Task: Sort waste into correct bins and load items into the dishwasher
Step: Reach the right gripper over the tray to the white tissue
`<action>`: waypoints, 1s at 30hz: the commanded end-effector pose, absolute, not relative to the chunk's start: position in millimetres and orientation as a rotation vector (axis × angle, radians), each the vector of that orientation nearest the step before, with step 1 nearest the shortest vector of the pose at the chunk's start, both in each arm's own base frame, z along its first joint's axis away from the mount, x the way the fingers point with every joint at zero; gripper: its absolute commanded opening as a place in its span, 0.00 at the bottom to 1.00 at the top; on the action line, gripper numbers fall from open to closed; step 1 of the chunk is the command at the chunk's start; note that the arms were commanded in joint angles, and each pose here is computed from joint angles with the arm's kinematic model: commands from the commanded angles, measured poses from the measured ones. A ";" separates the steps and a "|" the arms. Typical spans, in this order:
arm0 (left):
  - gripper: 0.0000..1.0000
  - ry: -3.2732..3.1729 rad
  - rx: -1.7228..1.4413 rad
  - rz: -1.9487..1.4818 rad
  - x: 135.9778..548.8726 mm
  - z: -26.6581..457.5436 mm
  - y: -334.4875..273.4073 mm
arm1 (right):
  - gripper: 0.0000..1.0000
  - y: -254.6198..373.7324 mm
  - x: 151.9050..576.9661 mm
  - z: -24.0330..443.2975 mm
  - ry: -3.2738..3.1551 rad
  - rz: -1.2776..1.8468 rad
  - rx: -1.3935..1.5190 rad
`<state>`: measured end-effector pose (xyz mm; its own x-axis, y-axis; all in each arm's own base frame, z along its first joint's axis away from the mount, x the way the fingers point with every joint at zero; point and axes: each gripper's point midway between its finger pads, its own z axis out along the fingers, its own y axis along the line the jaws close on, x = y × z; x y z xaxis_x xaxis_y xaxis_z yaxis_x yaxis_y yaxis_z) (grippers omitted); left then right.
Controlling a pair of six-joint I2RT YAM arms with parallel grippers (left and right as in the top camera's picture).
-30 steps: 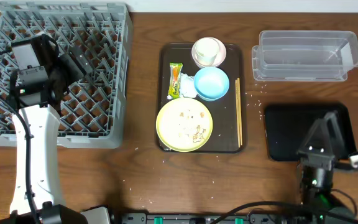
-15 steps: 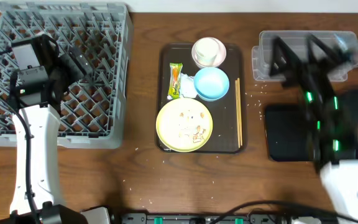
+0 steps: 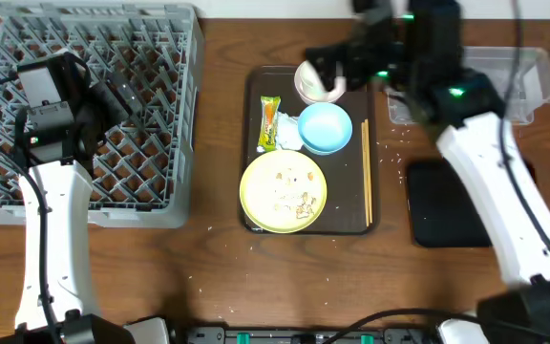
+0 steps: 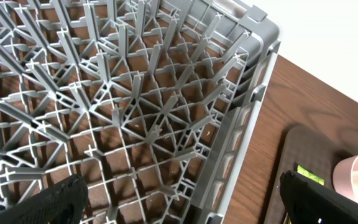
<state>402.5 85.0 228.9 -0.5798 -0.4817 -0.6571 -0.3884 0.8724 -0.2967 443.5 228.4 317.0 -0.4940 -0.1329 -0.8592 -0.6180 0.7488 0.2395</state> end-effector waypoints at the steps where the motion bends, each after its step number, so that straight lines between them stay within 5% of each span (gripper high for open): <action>1: 1.00 2.237 -0.628 -0.146 400.7 235.8 87.4 | 0.99 261.2 437.5 288.7 2.043 0.641 -0.760; 10: 1.00 2.237 -0.628 -0.146 400.7 235.8 87.4 | 0.99 332.0 425.6 230.8 2.147 0.788 -0.787; 24: 1.00 2.237 -0.628 -0.146 400.7 235.8 87.4 | 0.61 324.3 461.6 98.6 2.456 0.332 -0.249; 30: 1.00 2.237 -0.628 -0.146 400.7 235.8 87.4 | 0.57 300.1 463.1 84.0 2.510 0.231 -0.199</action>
<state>402.3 84.9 228.6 -0.5806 -0.4819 -0.6563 -0.3888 0.8723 -0.2965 450.6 317.4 79.3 -0.8104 -0.1527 -0.5657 -0.2831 0.9473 0.1500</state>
